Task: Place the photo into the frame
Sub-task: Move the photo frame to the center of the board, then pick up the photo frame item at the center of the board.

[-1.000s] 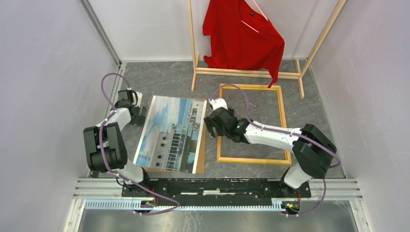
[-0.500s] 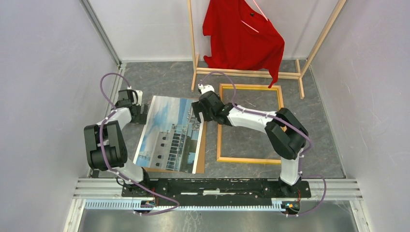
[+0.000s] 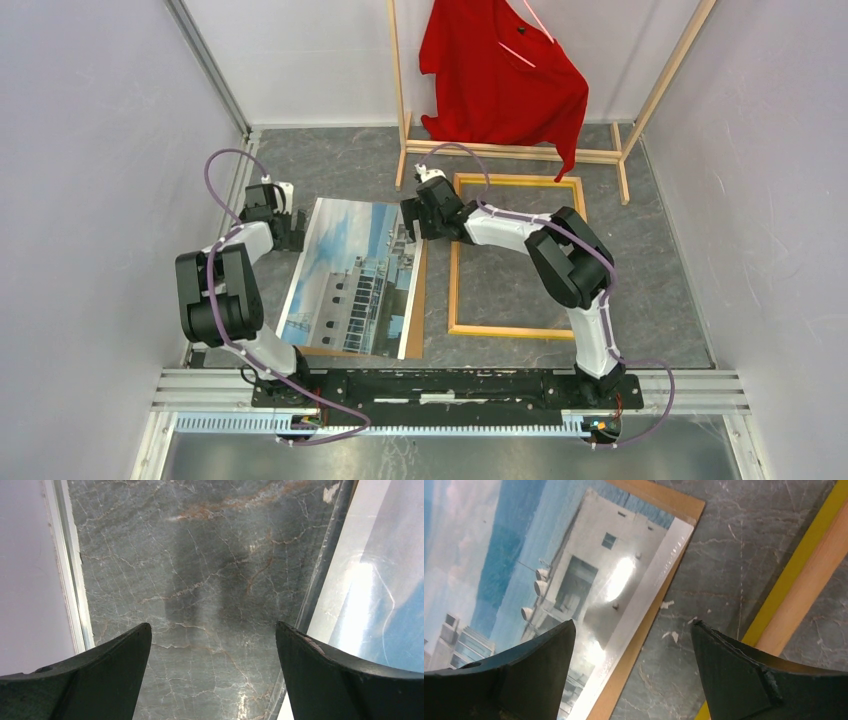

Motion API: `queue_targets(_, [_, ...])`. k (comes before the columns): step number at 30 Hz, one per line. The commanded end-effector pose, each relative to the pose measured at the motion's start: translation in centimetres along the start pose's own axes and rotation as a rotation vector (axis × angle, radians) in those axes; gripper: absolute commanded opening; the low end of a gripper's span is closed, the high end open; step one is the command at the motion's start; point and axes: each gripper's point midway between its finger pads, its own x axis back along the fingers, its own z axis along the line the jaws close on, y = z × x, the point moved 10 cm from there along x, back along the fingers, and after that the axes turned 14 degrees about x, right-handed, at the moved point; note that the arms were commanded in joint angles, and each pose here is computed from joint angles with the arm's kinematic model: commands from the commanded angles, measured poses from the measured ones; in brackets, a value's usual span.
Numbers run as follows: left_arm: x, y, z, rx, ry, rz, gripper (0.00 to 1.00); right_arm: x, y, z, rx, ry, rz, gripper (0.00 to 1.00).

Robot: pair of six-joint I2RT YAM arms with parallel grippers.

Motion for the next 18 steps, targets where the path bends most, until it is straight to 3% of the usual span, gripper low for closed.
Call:
queue_targets(1, [-1.1, -1.1, -0.4, 0.021, -0.013, 0.042, 1.0, -1.0, 1.8, 0.5, -0.039, 0.08, -0.057, 0.92])
queue_targets(11, [-1.6, -1.7, -1.3, -0.015, -0.031, 0.065, 1.0, -1.9, 2.3, 1.1, -0.031, 0.135, -0.095, 0.87])
queue_targets(18, [-1.7, -1.8, -2.6, -0.061, -0.028, 0.072, 1.0, -1.4, 3.1, 2.0, 0.058, 0.118, -0.131, 0.85])
